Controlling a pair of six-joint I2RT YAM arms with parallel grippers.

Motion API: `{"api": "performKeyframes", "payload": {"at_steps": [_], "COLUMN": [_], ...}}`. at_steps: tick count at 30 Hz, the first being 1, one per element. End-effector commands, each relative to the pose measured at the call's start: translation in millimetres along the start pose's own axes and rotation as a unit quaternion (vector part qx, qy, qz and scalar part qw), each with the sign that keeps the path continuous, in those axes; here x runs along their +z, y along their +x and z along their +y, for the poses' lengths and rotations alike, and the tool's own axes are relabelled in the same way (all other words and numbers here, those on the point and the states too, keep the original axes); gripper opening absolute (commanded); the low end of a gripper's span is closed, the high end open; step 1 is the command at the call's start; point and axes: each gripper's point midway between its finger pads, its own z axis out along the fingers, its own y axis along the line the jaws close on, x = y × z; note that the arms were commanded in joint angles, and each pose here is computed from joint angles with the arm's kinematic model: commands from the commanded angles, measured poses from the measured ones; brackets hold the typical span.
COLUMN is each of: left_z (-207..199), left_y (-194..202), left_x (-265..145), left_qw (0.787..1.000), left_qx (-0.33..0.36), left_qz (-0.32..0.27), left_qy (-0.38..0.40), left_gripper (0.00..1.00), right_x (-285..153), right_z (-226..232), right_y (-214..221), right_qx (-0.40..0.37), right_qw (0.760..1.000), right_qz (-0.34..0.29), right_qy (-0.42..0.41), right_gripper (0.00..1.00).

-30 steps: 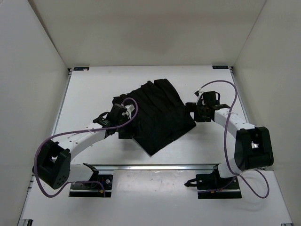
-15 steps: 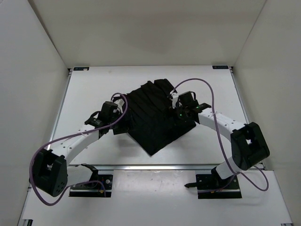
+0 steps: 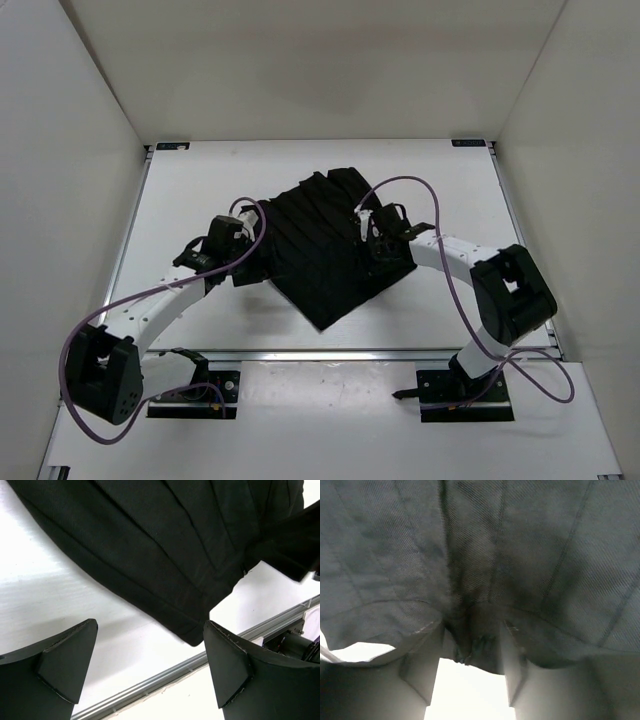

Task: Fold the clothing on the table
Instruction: Flatten the skirt out

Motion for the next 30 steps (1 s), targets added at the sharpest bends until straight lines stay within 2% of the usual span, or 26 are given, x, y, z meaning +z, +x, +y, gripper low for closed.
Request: {"api": "performKeyframes", "payload": {"at_steps": [1,2,4,8,12,14,15,16,19,22,23,24,25,27,28,30], "left_z": [-10,-5,-5,9,21,21,21,19,8,1,-2,-6,-10,-12,-13,-15], "left_y": [-11,-11,-15,-18,-37,-49,-56,-63,-85,-102,-103,-103,-102,-98,-98,-90], "left_x": [-15,-15,-21,-26,-39,-48,-52,-56,-75,-87,-87,-87,-85,-77,-76,-67], "left_qw": [1.0,1.0,0.999,0.998,0.995,0.991,0.988,0.984,0.973,0.965,0.965,0.965,0.966,0.968,0.969,0.974], "left_qx": [0.012,0.009,0.009,-0.005,-0.006,-0.013,-0.018,-0.021,-0.021,-0.011,-0.009,-0.006,-0.004,-0.004,-0.008,-0.008], "left_qz": [-0.023,-0.024,-0.039,-0.057,-0.099,-0.135,-0.154,-0.175,-0.229,-0.262,-0.261,-0.26,-0.259,-0.247,-0.244,-0.223], "left_qy": [0.017,0.01,0.012,-0.002,-0.023,-0.02,-0.02,-0.014,0.003,0.012,0.018,0.022,0.03,0.037,0.041,0.049], "left_gripper": [0.98,0.99,0.99,0.98,0.99,0.99,0.99,0.99,0.99,0.99,0.99,0.98,0.98,0.98,0.99,0.99], "right_x": [7,6,0,-37,-104,-153,-162,-193,-252,-281,-276,-254,-266,-212,-188,-160], "right_z": [5,7,14,36,78,106,111,128,148,134,111,91,72,9,-6,-48], "right_y": [-20,-25,-41,-101,-186,-235,-248,-269,-298,-298,-287,-264,-258,-206,-177,-131], "right_qx": [-0.02,-0.021,-0.036,-0.063,-0.095,-0.127,-0.132,-0.153,-0.179,-0.169,-0.148,-0.113,-0.095,0.001,0.024,0.082], "right_qw": [1.0,1.0,0.998,0.991,0.966,0.94,0.934,0.916,0.883,0.867,0.869,0.885,0.877,0.908,0.922,0.936], "right_qz": [-0.016,-0.019,-0.042,-0.12,-0.233,-0.306,-0.321,-0.359,-0.425,-0.465,-0.471,-0.451,-0.471,-0.418,-0.386,-0.336], "right_qy": [0.002,0.004,0.003,-0.021,-0.064,-0.08,-0.082,-0.093,-0.091,-0.056,-0.041,-0.035,-0.019,0.016,0.026,0.071], "right_gripper": [0.3,0.15,0.0,0.0,0.0,0.0,0.0,0.0,0.0,0.0,0.0,0.0,0.0,0.0,0.0,0.0]}}
